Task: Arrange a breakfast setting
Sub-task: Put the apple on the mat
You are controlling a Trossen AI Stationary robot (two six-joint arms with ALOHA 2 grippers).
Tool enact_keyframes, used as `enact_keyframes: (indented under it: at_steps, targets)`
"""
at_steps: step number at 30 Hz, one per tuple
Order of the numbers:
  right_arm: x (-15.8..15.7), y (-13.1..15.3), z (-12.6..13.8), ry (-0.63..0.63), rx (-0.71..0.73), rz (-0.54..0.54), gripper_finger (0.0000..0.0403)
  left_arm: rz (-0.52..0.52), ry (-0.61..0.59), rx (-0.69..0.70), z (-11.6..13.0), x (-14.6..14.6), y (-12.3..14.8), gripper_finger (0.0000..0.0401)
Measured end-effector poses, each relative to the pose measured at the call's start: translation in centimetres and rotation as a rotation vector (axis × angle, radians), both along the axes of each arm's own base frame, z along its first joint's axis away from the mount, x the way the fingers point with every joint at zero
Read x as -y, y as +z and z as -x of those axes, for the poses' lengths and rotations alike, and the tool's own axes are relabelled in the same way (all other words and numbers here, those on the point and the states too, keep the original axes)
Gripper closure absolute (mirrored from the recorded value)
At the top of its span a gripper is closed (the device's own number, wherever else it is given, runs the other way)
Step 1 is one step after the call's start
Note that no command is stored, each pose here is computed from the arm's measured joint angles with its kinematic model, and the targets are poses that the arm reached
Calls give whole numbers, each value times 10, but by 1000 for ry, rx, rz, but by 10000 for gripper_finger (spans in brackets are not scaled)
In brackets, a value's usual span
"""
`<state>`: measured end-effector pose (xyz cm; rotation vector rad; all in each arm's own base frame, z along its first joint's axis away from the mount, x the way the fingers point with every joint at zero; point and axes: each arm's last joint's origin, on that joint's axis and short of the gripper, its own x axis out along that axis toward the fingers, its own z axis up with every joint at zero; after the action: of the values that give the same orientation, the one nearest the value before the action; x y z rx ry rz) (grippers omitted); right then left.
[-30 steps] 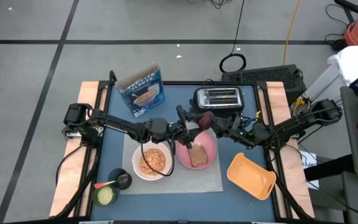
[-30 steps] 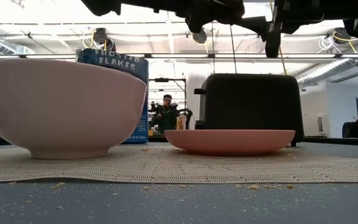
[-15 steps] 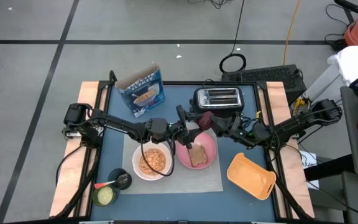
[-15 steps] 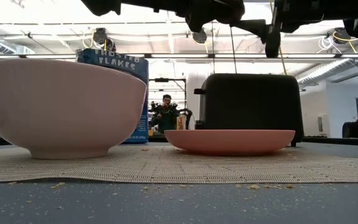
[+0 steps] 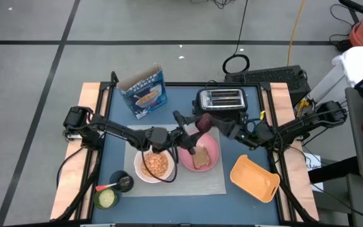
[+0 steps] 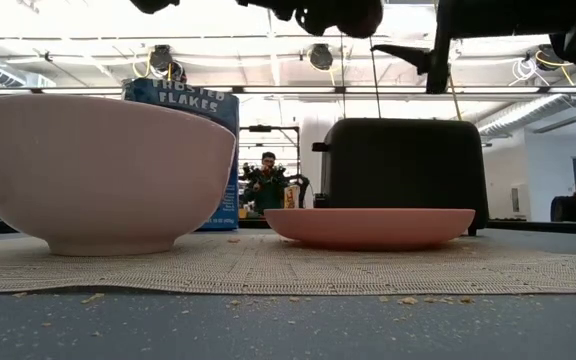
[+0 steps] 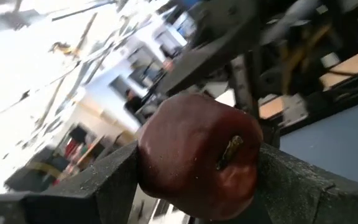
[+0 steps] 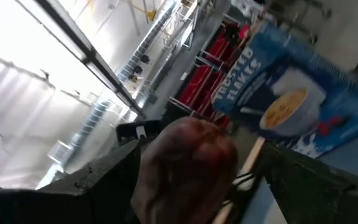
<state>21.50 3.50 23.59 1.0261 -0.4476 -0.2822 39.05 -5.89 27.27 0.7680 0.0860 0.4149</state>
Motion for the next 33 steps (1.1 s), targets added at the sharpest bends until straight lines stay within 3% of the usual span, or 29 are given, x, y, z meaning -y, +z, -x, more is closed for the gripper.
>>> enact_keyframes:
  at_steps: [7, 16, 24, 30, 33]
  targets:
    - [6, 0, -1, -99, -144, 285, 83, 135, 101, 64, 10, 7, 10, 116]
    - [7, -6, -3, -165, -357, 589, 83, 405, 140, 64, 40, -5, 39, 116]
    - [7, -14, -4, -153, -462, 666, 83, 715, 206, -35, 68, -39, 40, 116]
    - [7, -16, -4, -152, -489, 694, 83, 1049, 203, -110, 69, -67, 24, 116]
    - [7, -17, -4, -149, -500, 697, 83, 1153, 251, -149, 67, -80, 12, 116]
